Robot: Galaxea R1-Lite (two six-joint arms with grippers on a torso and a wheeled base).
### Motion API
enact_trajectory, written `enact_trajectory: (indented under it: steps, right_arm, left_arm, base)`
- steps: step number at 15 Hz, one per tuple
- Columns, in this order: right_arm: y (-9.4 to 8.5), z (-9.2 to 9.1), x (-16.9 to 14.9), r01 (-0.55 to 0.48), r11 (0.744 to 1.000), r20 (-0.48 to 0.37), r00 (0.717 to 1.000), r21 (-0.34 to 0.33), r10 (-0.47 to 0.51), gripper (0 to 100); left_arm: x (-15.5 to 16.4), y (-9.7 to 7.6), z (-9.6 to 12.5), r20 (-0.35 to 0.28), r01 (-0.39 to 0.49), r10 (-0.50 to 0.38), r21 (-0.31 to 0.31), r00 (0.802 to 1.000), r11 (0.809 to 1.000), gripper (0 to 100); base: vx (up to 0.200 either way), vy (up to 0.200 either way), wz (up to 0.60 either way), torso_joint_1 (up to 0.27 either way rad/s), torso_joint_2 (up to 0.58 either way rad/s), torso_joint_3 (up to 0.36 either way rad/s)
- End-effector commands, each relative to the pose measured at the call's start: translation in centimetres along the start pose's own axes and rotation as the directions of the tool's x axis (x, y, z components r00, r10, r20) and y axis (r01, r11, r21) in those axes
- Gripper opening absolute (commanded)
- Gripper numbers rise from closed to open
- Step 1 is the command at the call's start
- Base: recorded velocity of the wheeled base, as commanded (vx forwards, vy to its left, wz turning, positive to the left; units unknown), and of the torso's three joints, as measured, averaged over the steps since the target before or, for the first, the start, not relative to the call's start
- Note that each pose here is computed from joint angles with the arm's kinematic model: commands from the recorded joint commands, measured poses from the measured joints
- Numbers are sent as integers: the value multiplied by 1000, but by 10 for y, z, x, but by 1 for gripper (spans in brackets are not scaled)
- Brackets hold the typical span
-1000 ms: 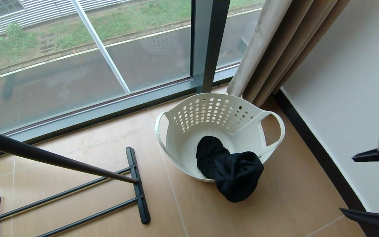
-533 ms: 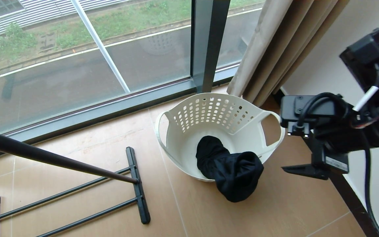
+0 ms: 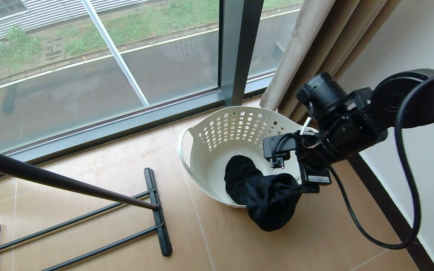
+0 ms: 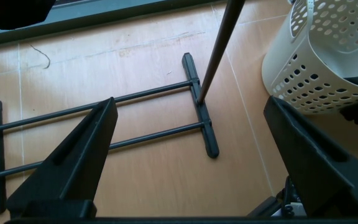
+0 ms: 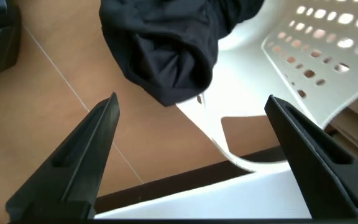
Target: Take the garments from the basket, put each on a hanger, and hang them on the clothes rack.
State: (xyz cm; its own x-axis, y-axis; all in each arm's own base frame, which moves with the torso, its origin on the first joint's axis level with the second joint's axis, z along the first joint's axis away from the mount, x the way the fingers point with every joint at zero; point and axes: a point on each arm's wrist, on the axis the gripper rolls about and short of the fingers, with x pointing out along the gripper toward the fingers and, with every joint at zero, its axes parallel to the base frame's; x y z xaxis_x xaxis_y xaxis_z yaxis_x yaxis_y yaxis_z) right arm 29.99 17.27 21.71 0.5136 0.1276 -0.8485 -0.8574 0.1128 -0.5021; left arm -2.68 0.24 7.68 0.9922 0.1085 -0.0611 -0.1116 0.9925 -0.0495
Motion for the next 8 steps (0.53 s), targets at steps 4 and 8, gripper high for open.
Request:
enact_trajectory:
  steps: [4,8]
  right_arm:
    - [-17,7,58,-32,999,-87,996,-32,29,100]
    - [-23,9,83,-43,999,-118,992,-32,39,100]
  left_arm:
    - [0,0,0,-1,1,-1,0,1000,1000,100]
    - [0,0,0,-1,-2,2,0,1000,1000,100]
  base:
    - [0,0,0,0,0,0]
    - [0,0,0,0,0,0]
